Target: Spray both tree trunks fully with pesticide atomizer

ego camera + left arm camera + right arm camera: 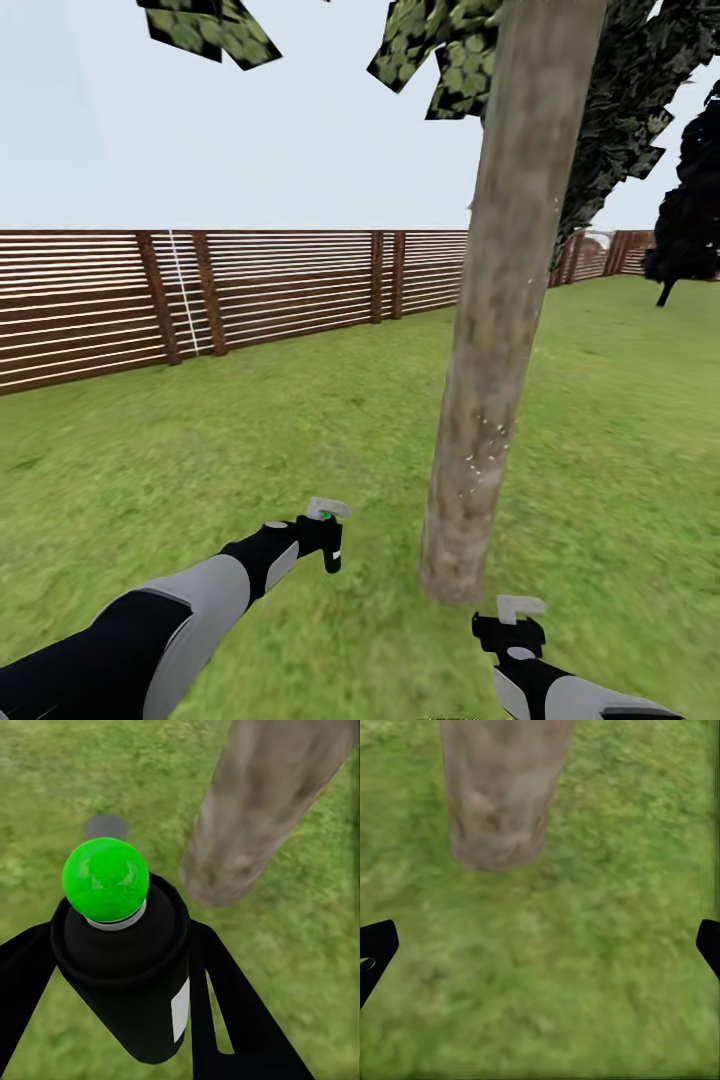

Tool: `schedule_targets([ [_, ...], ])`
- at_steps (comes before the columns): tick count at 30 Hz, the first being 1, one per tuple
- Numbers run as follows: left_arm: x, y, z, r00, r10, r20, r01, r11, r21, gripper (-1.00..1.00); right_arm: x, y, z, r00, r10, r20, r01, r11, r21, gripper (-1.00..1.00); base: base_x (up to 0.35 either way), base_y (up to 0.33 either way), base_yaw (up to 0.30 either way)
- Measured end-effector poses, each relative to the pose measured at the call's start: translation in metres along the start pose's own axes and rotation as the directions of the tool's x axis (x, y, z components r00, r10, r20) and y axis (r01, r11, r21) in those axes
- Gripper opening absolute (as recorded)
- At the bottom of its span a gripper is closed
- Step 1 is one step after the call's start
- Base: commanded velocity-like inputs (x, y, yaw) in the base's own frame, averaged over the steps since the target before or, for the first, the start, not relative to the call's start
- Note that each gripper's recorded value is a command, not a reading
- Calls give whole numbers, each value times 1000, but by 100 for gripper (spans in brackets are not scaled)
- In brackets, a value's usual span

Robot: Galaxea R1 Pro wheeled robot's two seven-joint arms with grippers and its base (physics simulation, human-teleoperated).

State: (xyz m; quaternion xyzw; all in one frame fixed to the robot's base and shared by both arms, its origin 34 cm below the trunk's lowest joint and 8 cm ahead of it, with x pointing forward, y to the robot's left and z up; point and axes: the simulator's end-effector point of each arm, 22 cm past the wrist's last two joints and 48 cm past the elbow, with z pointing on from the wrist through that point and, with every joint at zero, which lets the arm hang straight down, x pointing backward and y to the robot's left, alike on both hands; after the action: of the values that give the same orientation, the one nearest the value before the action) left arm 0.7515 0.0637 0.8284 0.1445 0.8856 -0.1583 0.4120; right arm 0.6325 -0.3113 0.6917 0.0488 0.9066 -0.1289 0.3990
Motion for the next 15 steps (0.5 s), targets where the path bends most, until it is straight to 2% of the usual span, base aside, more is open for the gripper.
schedule_targets([
  [15, 0, 0, 0, 1000, 0, 1, 0, 1000, 0, -100, 0, 0, 0, 1000, 0, 0, 0, 1000, 0, 100, 2, 18, -300],
])
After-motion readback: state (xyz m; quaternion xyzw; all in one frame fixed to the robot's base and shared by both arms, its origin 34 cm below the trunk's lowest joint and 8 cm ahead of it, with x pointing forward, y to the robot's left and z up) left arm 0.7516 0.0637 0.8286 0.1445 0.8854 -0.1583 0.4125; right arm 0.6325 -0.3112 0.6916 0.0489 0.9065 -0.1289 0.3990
